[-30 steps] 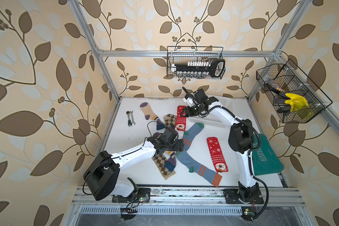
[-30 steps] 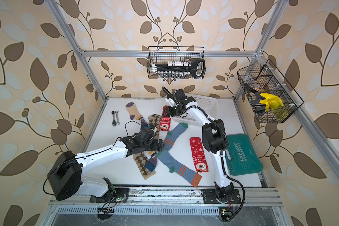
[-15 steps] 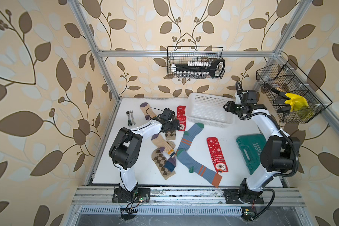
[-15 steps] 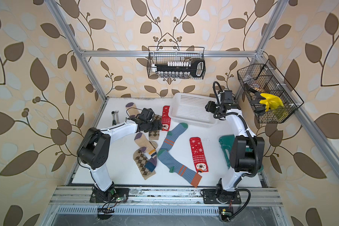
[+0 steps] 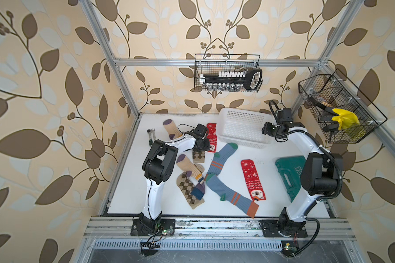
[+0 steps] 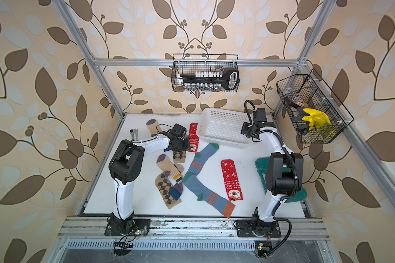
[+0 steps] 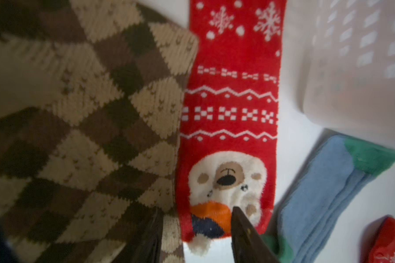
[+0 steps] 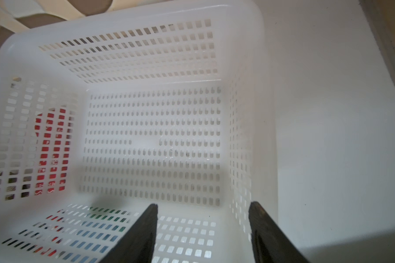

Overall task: Place the socks together as a pair
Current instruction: Move the sock to the center of the board.

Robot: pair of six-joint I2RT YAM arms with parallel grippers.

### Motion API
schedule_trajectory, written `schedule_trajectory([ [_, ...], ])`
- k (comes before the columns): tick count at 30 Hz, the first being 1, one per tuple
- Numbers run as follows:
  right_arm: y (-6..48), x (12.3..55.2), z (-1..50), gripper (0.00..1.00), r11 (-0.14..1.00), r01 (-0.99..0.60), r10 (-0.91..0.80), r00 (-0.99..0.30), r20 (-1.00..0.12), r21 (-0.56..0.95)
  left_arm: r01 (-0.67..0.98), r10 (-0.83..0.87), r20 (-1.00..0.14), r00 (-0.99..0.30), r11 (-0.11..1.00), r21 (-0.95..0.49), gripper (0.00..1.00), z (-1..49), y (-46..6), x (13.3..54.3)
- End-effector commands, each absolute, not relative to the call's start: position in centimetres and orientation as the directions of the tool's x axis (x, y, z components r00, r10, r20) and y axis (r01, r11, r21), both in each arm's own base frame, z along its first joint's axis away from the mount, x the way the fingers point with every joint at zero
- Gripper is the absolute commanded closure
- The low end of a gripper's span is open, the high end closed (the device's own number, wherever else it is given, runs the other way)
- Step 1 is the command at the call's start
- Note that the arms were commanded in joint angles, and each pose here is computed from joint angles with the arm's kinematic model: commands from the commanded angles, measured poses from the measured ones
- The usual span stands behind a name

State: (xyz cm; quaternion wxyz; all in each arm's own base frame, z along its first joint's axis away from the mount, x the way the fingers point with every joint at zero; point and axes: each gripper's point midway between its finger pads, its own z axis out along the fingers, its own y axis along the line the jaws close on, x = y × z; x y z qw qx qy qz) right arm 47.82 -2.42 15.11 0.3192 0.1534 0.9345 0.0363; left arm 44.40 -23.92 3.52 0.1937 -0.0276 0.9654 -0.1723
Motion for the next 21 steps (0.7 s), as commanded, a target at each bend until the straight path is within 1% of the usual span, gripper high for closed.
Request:
schedule_trajectory([
  [1, -3.7, 47.6, 14.4, 0.36, 0.953, 0.299, 0.27, -0.773, -0.574, 0.046, 0.041, -0.092, -0.344, -0.935, 0.932, -0.36, 0.68, 3.9, -24.8, 43.9],
  [3, -4.2, 47.5, 13.8, 0.36, 0.949, 0.314, 0.264, -0.786, -0.559, 0.007, 0.036, -0.093, -0.334, -0.938, 0.932, -0.361, 0.79, 3.8, -24.5, 43.3],
  [6, -4.7, 47.6, 13.0, 0.36, 0.944, 0.326, 0.254, -0.805, -0.536, -0.042, 0.027, -0.094, -0.318, -0.943, 0.934, -0.356, 0.91, 3.5, -23.9, 42.0],
  [11, -4.9, 47.5, 13.1, 0.36, 0.938, 0.33, 0.226, -0.814, -0.536, -0.106, 0.015, -0.109, -0.31, -0.944, 0.928, -0.372, 0.99, 4.1, -22.8, 39.8],
  [15, -5.2, 47.3, 13.5, 0.35, 0.932, 0.34, 0.22, -0.808, -0.546, -0.128, -0.001, -0.133, -0.326, -0.936, 0.927, -0.375, 1.0, 5.1, -21.0, 38.4],
  [21, -5.2, 47.2, 13.6, 0.33, 0.924, 0.345, 0.205, -0.812, -0.547, -0.166, -0.018, -0.163, -0.368, -0.915, 0.93, -0.367, 0.99, 6.5, -18.7, 37.3],
])
